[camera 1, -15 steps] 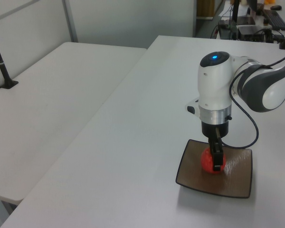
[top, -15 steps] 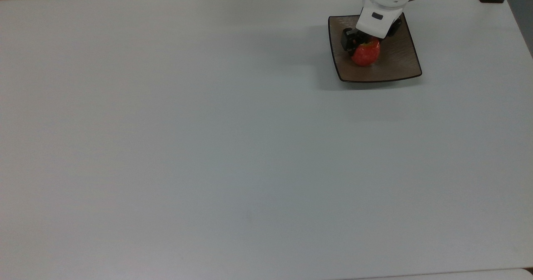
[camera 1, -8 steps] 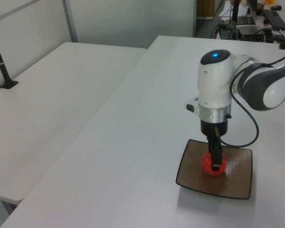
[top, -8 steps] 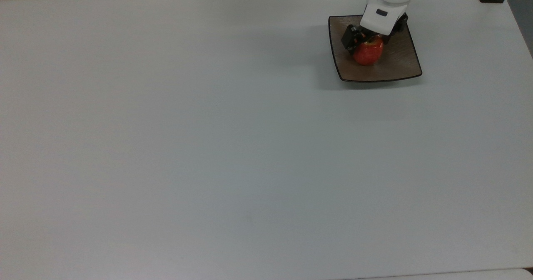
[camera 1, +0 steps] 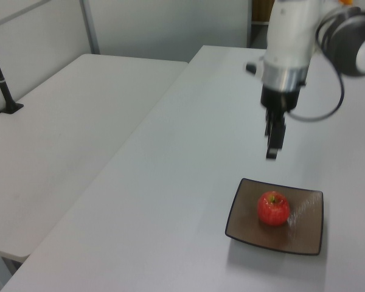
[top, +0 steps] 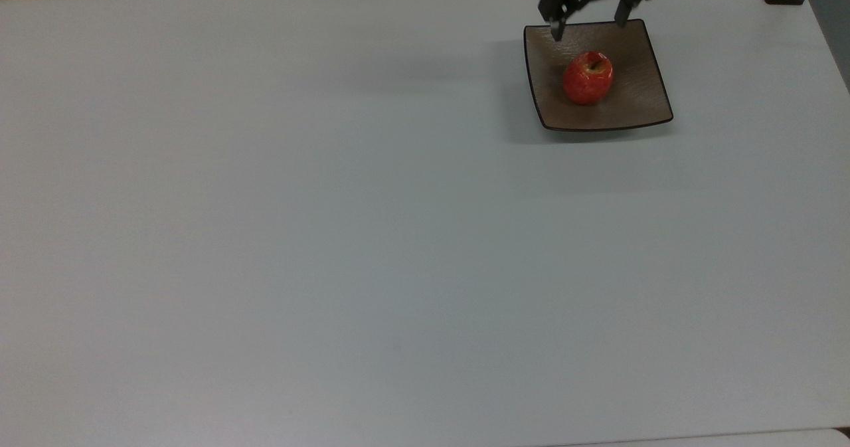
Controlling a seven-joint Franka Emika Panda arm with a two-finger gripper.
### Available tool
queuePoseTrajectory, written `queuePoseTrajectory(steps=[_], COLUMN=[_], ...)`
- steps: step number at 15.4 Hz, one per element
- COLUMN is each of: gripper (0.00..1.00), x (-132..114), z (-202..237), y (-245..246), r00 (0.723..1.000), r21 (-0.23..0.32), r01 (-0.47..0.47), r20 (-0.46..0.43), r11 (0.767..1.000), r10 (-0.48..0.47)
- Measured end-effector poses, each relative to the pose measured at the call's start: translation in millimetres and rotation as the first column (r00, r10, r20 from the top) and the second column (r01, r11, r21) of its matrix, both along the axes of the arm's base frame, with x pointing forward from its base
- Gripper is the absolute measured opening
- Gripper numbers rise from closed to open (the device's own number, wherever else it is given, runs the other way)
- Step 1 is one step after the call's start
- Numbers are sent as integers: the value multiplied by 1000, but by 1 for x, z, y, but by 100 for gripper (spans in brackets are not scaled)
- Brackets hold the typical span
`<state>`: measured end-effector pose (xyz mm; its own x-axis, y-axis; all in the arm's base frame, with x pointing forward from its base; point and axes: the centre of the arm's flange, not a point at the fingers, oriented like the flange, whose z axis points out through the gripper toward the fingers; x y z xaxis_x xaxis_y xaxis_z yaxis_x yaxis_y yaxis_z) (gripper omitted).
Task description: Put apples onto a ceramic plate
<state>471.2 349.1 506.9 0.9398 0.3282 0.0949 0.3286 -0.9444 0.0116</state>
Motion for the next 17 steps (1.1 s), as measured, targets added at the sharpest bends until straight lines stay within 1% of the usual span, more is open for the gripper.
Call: queuePoseTrajectory(steps=[3, 5, 7, 10, 13, 14, 15, 17], gripper=[100, 100, 100, 100, 100, 100, 100, 100], x=[0, 11, 26, 47, 59, 62, 65, 68], z=[51, 80, 101, 113, 113, 113, 112, 109], y=[-36, -74, -113, -167, -207, -218, -227, -242], r00=[998, 990, 975, 946, 920, 916, 921, 942], r21=[-26, -43, -38, -9, -5, -5, -7, -17], r01=[68, 142, 219, 323, 391, 400, 390, 335], r20=[9, -4, -10, -12, -15, -16, -17, -22], r11=[997, 989, 975, 946, 920, 917, 921, 942], r10=[-68, -142, -220, -323, -391, -400, -390, -336])
